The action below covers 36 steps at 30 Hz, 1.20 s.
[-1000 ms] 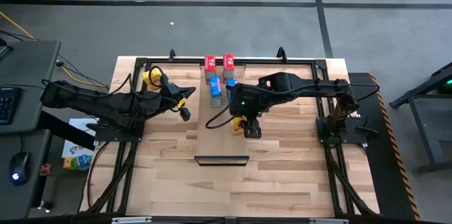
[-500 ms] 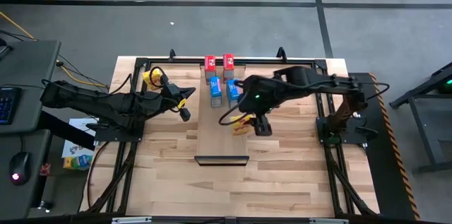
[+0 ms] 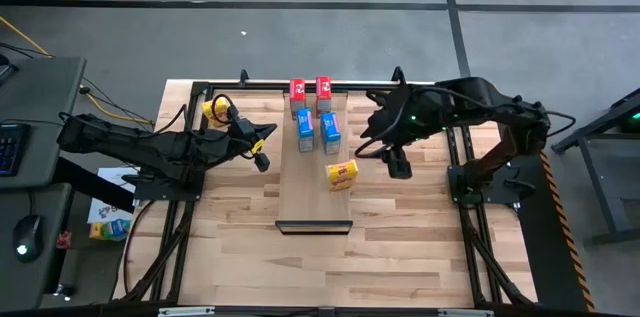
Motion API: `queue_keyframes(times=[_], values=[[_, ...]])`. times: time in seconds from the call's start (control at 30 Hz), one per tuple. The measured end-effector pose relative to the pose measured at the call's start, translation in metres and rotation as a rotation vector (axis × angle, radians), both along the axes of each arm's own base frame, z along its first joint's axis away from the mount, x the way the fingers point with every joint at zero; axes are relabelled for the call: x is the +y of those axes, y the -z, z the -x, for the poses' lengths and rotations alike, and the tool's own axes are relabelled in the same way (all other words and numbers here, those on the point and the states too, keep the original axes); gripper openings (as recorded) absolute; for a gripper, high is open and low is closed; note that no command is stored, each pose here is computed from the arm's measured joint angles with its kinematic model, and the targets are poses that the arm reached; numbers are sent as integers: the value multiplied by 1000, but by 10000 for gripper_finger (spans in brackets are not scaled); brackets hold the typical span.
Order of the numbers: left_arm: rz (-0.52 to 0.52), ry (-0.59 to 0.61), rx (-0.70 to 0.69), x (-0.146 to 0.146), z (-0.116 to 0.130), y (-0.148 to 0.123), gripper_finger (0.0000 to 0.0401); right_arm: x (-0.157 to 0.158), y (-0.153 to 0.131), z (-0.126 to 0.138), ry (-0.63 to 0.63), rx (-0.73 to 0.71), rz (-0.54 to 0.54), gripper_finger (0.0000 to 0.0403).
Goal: Stack cereal on shelf
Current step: Put the right yellow cereal box on the shelf
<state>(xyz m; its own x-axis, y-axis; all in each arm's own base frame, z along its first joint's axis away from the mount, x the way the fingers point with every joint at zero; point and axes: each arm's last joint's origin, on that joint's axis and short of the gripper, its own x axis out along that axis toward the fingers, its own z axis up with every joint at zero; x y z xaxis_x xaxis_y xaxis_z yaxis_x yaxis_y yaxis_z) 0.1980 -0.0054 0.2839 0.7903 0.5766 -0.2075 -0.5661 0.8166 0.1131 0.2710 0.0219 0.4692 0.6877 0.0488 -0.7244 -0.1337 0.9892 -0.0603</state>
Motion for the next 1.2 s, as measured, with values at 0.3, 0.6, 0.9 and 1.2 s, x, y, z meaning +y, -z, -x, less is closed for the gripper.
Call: queue_keyframes(times=[0.3, 0.6, 0.9, 1.2], values=[[0, 0, 5, 0, 0, 0, 0, -1, 1, 5, 4, 27, 17, 213], [-1, 0, 7, 0, 0, 1, 0, -4, 4, 9, 46, 74, 65, 213], [9, -4, 22, 0, 1, 3, 0, -6, 7, 13, 101, 130, 62, 213], [9, -4, 27, 0, 1, 3, 0, -6, 8, 14, 102, 140, 63, 213]])
